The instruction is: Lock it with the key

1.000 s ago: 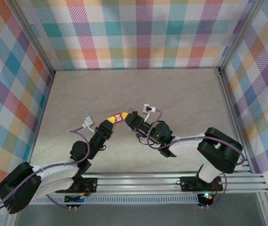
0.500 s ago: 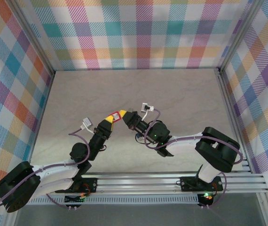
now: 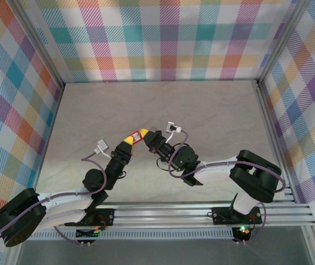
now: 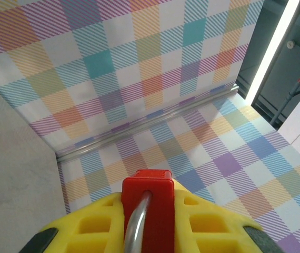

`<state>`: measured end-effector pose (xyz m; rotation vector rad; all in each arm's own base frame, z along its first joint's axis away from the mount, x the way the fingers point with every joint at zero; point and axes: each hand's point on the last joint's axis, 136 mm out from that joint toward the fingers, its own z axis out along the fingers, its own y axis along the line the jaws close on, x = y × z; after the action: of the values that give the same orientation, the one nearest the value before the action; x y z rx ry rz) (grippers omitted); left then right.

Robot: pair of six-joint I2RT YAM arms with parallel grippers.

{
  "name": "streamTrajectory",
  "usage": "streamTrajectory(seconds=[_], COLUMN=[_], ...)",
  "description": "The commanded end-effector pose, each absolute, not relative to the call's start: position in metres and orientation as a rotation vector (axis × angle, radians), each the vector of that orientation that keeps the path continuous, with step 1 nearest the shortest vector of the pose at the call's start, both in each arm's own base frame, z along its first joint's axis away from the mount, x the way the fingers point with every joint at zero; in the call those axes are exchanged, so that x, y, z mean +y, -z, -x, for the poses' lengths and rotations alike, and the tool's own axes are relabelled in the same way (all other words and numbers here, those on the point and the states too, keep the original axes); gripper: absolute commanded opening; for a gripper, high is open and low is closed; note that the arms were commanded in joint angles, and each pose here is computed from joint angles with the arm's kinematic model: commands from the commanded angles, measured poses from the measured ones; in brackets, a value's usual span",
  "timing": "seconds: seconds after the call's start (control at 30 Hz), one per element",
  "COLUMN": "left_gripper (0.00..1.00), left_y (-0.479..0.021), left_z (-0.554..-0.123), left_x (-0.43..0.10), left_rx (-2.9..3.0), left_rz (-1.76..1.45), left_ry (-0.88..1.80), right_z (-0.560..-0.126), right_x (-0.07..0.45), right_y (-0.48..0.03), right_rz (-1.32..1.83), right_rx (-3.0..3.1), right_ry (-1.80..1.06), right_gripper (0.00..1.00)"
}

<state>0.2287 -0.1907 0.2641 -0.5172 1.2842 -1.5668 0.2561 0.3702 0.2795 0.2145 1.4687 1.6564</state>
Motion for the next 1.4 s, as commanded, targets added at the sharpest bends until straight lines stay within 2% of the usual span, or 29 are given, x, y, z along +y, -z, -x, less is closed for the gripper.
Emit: streamTrajectory(seconds=[0.0, 0.5, 0.73, 0.87, 1.07, 1.37], left_gripper=[0.0, 0.0, 0.0, 0.0, 0.0, 0.0], left_y=[-0.266, -0.262, -0.259, -0.262, -0.223, -0.183], left_z=[-0.209, -0.208, -0.21, -0.207, -0.217, -0.223], left_x=[-0.21, -0.21, -0.208, -0.201, -0.199, -0.18], left_rx=[1.328, 1.335, 1.338, 1.327, 1.591, 1.959], left_rz=[0.382, 0.402, 0.409, 0.363, 0.341, 0.267], left_ry=[1.618, 1.604, 1.588, 1.53, 1.395, 1.145], right_z=[-0.309, -0.328, -0.33, -0.324, -0.3, -0.264], right_x=[0.301, 0.218, 0.216, 0.214, 0.214, 0.229], right_y=[-0.3, -0.308, -0.301, -0.3, -0.299, -0.265], right_rz=[-0.492, -0.654, -0.655, -0.602, -0.399, -0.145], right_rx=[1.281, 1.156, 1.171, 1.189, 1.239, 1.516], right_ry=[-1.492, -1.35, -1.347, -1.317, -1.267, -1.293], right_gripper=[0.0, 0.0, 0.0, 0.0, 0.0, 0.0])
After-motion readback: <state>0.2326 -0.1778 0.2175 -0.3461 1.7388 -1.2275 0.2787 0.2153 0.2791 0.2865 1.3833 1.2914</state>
